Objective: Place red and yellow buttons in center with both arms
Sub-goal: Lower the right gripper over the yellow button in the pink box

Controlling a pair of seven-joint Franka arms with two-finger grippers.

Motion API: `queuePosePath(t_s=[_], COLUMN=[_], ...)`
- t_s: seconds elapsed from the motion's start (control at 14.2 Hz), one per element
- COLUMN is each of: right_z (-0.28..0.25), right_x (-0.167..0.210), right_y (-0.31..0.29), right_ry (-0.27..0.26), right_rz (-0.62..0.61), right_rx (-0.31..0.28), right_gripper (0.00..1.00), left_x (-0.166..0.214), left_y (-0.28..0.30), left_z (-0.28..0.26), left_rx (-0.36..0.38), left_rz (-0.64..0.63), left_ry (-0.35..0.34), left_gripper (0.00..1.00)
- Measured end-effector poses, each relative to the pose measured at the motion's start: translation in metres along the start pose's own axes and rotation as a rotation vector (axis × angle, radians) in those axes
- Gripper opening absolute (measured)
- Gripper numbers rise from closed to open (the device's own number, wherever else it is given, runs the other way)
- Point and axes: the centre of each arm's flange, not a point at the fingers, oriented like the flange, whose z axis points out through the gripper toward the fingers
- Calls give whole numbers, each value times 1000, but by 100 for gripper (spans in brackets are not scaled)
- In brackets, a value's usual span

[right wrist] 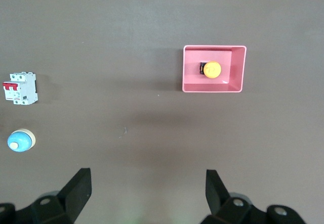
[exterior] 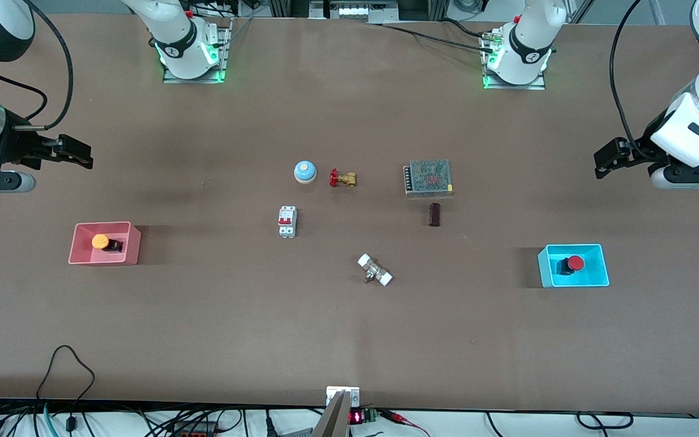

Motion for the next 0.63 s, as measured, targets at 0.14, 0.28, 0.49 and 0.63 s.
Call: queuePosePath(t_s=[0.14,0.28,0.49,0.63], right_z=[0,0,5,23], right_x=[0,0,2,12], right_y=[0,1,9,23], right_ry=[-1,-1,-8,-34], right_rz=[1,2,13,0], right_rx=[0,0,1,2], right_gripper=[100,100,100,100], left_x=[0,0,0,0], left_y=[0,0,0,0], left_z=[0,0,0,0], left_rx=[0,0,0,0], left_rz=[0,0,0,1], left_ry=[-1,-2,-2,-2], left_gripper=[100,100,100,100])
